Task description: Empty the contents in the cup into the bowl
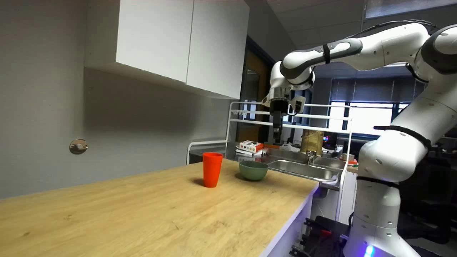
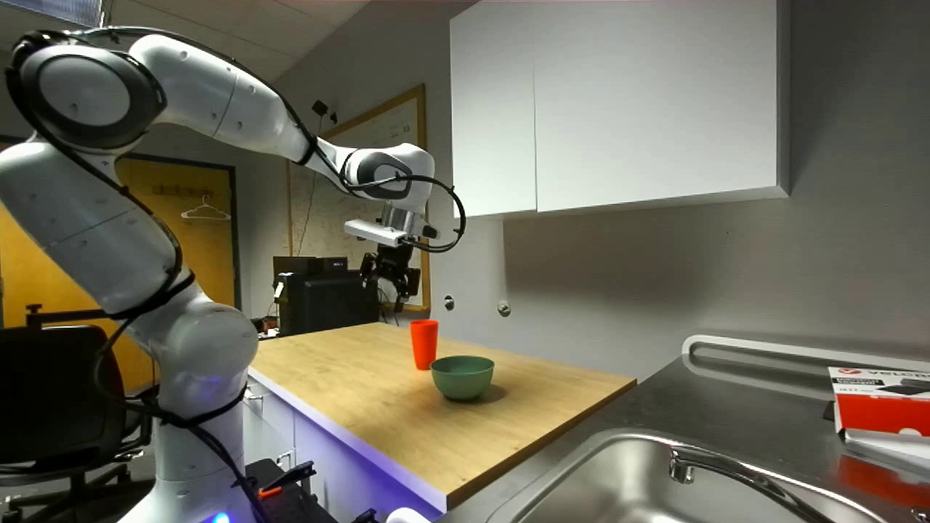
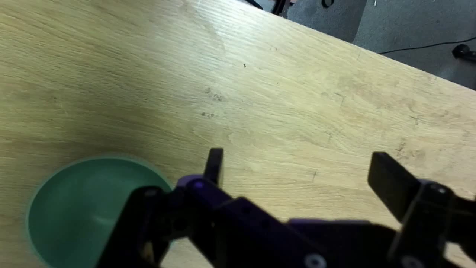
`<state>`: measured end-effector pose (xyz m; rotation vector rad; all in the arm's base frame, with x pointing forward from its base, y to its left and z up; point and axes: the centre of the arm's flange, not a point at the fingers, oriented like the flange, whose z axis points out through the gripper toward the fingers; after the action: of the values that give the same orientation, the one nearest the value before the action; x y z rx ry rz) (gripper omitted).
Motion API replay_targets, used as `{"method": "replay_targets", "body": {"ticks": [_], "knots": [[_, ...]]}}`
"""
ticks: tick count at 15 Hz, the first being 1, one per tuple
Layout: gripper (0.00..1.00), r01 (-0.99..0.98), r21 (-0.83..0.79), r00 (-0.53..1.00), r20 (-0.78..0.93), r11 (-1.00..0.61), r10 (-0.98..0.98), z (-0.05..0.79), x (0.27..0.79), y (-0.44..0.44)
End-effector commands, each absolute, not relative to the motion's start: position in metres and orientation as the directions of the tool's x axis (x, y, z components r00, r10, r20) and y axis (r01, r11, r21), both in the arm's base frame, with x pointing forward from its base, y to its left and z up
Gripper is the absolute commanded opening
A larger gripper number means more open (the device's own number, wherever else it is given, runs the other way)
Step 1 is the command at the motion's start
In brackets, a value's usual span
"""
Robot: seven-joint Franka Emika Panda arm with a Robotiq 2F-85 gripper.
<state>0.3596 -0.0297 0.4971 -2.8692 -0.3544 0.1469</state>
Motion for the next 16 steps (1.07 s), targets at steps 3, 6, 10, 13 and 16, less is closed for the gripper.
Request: {"method": "replay_targets", "body": {"ticks": [3,6,10,13,16], "knots": [[1.00,0.231,-0.224,0.967,-0.055,-0.947,0.248,0.499,0.379,-0.021],[1.00,0.223,-0.201,0.973,-0.012,-0.954,0.230,0.505,0.406,-0.010],[1.00,0.210,-0.184,0.978,0.050,-0.960,0.204,0.513,0.450,0.016],[1.00,0.211,-0.182,0.977,0.059,-0.960,0.204,0.508,0.484,0.048],[1.00,0.223,-0.165,0.975,0.028,-0.961,0.222,0.491,0.511,0.083]]}}
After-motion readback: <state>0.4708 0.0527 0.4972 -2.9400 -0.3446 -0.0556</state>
